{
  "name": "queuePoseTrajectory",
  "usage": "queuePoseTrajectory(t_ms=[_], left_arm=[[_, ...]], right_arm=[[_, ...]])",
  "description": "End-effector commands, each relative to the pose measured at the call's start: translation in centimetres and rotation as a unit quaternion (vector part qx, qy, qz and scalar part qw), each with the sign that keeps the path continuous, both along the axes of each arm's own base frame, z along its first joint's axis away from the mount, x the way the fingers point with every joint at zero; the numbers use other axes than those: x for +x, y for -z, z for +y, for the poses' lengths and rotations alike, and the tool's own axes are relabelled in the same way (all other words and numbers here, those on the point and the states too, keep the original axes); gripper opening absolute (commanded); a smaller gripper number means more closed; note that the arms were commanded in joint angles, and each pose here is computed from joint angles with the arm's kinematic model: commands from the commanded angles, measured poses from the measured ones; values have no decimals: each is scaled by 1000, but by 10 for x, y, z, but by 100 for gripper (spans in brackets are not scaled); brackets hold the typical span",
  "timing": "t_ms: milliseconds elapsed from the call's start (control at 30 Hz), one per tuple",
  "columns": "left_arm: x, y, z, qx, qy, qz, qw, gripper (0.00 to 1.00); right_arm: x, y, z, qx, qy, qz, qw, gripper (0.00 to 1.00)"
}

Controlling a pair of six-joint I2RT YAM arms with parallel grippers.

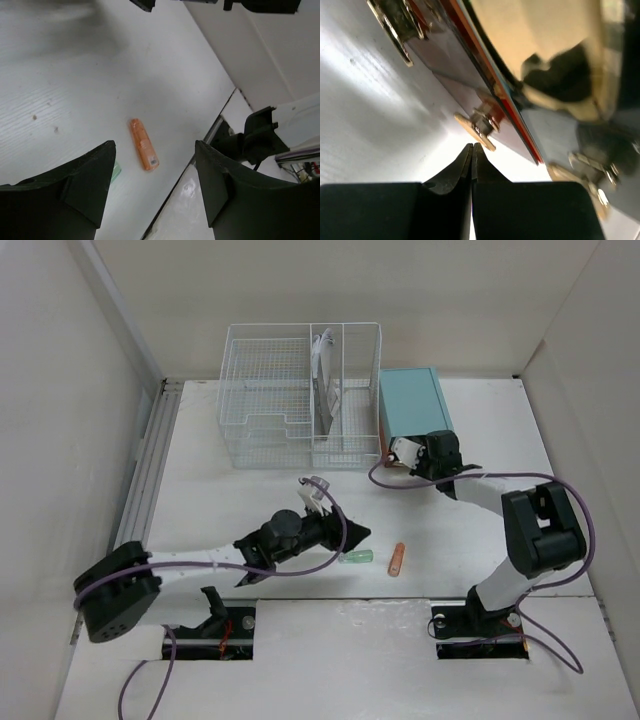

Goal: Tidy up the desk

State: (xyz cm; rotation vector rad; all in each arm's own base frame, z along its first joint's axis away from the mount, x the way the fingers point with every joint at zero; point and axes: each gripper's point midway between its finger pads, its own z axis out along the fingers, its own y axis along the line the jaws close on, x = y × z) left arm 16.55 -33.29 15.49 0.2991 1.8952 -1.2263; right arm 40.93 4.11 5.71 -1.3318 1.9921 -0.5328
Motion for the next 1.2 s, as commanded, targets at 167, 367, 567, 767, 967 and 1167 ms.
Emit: queuePoseTrajectory(t_ms=[167, 367, 567, 767, 967, 1167], left_arm=[[17, -56, -75, -184, 78, 34, 979, 54], [44, -24, -113, -230, 78, 98, 965, 46], [102, 5, -119, -217, -59, 113, 968, 47], [151, 16, -130, -228, -140, 115, 957, 50], [182, 41, -139, -190, -214, 150, 946, 50], [203, 59, -129, -165, -265, 158, 937, 50]], right_arm=[[-53, -51, 21, 121, -79, 56, 988, 7], [-70, -137, 5, 243, -55, -27, 968, 40], [-83, -208, -9, 351, 16, -142, 926, 100], [-85, -232, 6, 447, 28, -123, 885, 89], [-88, -241, 7, 509, 54, -106, 853, 74], [-95, -260, 7, 536, 52, -117, 835, 74]])
